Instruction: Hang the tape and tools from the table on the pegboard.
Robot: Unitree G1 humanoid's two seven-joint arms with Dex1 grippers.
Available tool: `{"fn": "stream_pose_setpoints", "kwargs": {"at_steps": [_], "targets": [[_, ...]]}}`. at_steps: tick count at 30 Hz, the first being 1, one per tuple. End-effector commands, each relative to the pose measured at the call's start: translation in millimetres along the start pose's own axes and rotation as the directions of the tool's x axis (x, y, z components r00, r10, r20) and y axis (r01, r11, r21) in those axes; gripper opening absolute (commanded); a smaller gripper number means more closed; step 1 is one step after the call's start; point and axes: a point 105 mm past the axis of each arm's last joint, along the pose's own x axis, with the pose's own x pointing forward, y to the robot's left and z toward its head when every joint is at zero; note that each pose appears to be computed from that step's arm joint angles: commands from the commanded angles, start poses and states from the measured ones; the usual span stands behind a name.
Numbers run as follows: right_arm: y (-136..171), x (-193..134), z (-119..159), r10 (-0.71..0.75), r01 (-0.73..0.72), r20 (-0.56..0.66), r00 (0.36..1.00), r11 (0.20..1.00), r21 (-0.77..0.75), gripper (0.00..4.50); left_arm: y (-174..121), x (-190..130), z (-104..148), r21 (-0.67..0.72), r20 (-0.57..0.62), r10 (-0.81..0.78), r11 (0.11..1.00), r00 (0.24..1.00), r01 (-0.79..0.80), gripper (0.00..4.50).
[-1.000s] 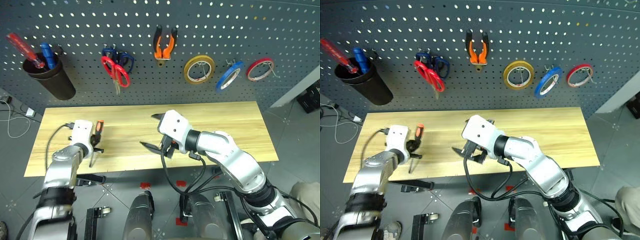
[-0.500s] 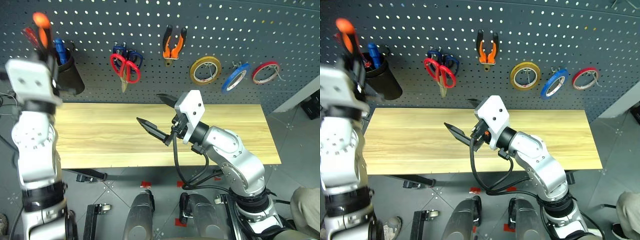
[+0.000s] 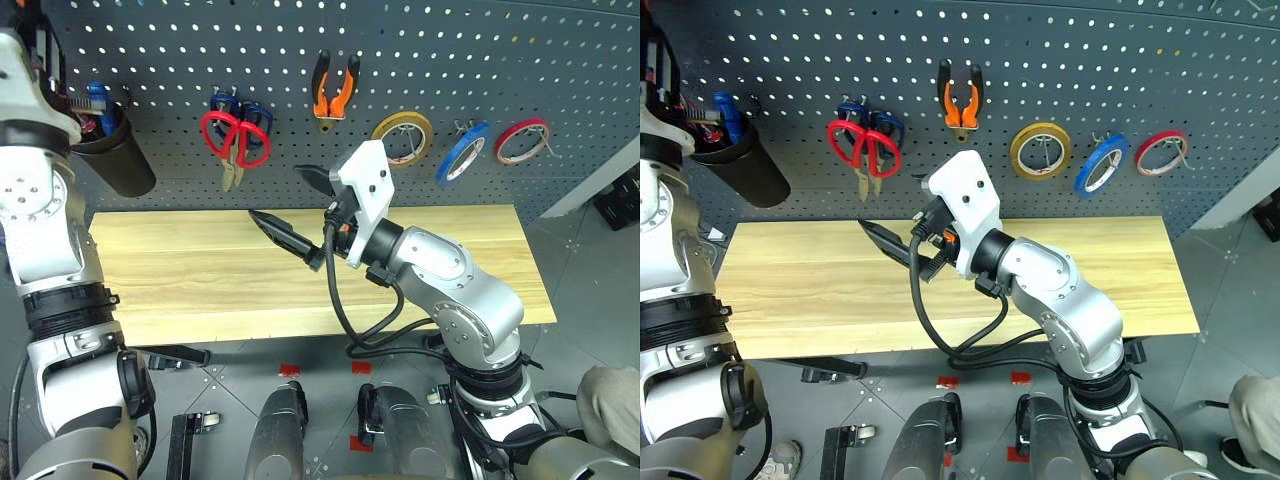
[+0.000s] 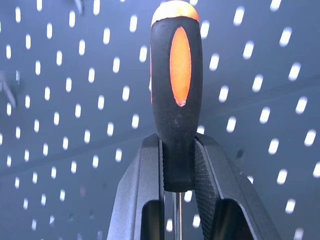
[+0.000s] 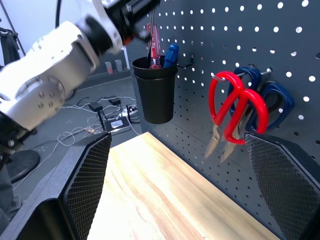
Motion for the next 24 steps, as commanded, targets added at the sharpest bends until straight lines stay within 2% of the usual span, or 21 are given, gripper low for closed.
{"fn": "stream_pose_setpoints", "kwargs": {"at_steps": [1,5,9,11,13,16,18,19,22,24], "targets": [[8.8,1.7,17.0,0.042,-0.040,0.066,0.997,0.999,-0.028,4.50,10.9,-7.9,4.0,-0.011,0.045,0.057,0.998,0.997,-0.057,0.81],[6.2,1.3,16.0,0.039,-0.037,0.061,0.997,0.999,-0.035,4.50,7.8,-16.6,2.6,-0.042,0.055,0.077,0.996,0.996,-0.074,2.12],[0.5,-1.6,11.6,0.024,-0.021,0.049,0.999,0.999,-0.050,4.50,-11.0,-23.7,27.8,-0.003,0.131,0.032,0.999,0.991,-0.032,3.35],[-2.9,-6.2,6.1,0.013,-0.011,0.038,0.999,0.998,-0.058,4.50,-31.2,-34.9,28.9,-0.007,0.105,-0.036,0.999,0.994,0.037,3.35],[-7.5,-13.7,-2.6,-0.007,0.009,0.025,1.000,0.998,-0.057,4.50,-57.5,-55.4,7.6,-0.060,-0.026,-0.132,0.990,0.991,0.130,3.35],[-14.7,-24.6,-16.7,-0.041,0.041,-0.001,0.999,0.997,-0.069,4.50,-89.3,-87.7,-24.4,-0.155,-0.236,-0.244,0.965,0.941,0.212,3.35],[-21.5,-32.0,-31.3,-0.080,0.078,-0.030,0.996,0.995,-0.065,4.50,-98.6,-111.4,-50.5,-0.211,-0.405,-0.268,0.958,0.874,0.196,3.35],[-23.9,-34.8,-37.8,-0.096,0.093,-0.043,0.994,0.994,-0.065,4.50,-100.3,-118.5,-55.3,-0.206,-0.442,-0.273,0.958,0.855,0.200,3.35],[-36.0,-44.2,-63.3,-0.184,0.178,-0.082,0.979,0.981,-0.074,4.50,-104.8,-135.7,-63.9,-0.216,-0.480,-0.305,0.950,0.823,0.226,3.35],[-60.1,-56.3,-88.1,-0.373,0.367,-0.090,0.923,0.927,-0.082,4.50,-104.6,-154.6,-79.9,-0.244,-0.528,-0.325,0.943,0.784,0.226,3.35]]}}
